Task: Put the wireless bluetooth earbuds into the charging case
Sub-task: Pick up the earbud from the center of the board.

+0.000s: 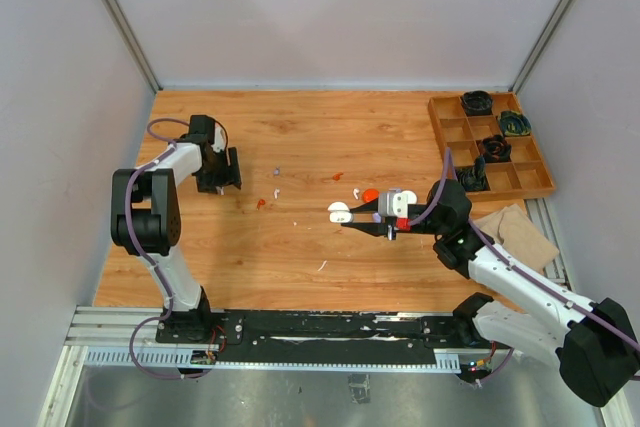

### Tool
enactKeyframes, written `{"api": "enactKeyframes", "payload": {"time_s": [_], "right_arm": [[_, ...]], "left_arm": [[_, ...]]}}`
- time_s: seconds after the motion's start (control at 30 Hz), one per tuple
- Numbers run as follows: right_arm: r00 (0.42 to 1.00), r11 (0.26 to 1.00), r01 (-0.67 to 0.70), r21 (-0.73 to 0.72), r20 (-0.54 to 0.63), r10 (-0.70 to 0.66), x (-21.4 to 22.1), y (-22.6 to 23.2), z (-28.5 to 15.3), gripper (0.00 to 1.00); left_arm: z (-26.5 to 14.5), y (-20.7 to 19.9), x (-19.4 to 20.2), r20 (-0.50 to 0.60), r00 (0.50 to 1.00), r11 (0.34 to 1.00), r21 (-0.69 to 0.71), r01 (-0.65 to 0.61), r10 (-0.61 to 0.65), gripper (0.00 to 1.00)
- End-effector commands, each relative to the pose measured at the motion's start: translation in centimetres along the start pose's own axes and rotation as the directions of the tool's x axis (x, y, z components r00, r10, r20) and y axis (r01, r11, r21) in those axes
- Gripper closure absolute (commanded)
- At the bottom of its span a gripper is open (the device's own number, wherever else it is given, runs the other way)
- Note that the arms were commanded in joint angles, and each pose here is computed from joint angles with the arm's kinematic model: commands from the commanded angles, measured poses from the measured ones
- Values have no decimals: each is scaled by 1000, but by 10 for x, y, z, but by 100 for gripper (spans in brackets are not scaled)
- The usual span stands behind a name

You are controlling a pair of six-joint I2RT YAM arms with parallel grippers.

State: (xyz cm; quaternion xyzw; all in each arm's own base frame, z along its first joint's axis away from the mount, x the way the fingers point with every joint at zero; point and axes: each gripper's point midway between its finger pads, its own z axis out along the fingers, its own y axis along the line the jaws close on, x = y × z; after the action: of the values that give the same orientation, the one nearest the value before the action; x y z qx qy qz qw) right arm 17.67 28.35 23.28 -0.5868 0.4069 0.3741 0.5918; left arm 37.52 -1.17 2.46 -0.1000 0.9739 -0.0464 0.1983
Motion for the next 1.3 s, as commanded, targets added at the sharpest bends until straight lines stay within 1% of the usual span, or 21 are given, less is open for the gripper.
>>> {"api": "enactKeyframes", "payload": {"time_s": [0.0,0.13,0.23,0.37,0.63,0.83,0.97,1.1,1.2,1.27], "right_arm": [[999,999,27,-23,41,-26,-10,6,3,99],[999,999,24,-22,41,-23,-10,6,4,99],[999,1000,21,-21,40,-20,-9,6,4,99],[999,1000,21,-19,38,-20,-8,6,4,99],[999,1000,15,-21,36,-14,-7,6,5,99],[999,1000,13,-20,36,-12,-6,6,5,99],[999,1000,11,-19,32,-10,-6,6,5,99],[1000,1000,12,-18,27,-11,-5,6,5,99],[1000,1000,14,-15,26,-14,-6,5,4,99],[1000,1000,13,-11,21,-13,-5,5,4,99]], "left_arm": [[-12,11,-11,39,999,998,-60,29,-26,29],[-11,16,-17,42,999,995,-95,26,-22,32],[-8,16,-21,41,999,995,-99,23,-19,36],[-2,17,-22,26,999,995,-103,21,-18,43],[3,22,-19,4,1000,991,-130,10,-10,51],[7,25,-18,-6,1000,990,-144,1,-2,53],[13,26,-14,-24,1000,989,-147,-3,0,56],[15,28,-8,-49,999,988,-153,-13,5,56],[15,30,-6,-58,998,987,-158,-22,13,61],[15,31,-3,-69,998,987,-160,-28,17,62]]}}
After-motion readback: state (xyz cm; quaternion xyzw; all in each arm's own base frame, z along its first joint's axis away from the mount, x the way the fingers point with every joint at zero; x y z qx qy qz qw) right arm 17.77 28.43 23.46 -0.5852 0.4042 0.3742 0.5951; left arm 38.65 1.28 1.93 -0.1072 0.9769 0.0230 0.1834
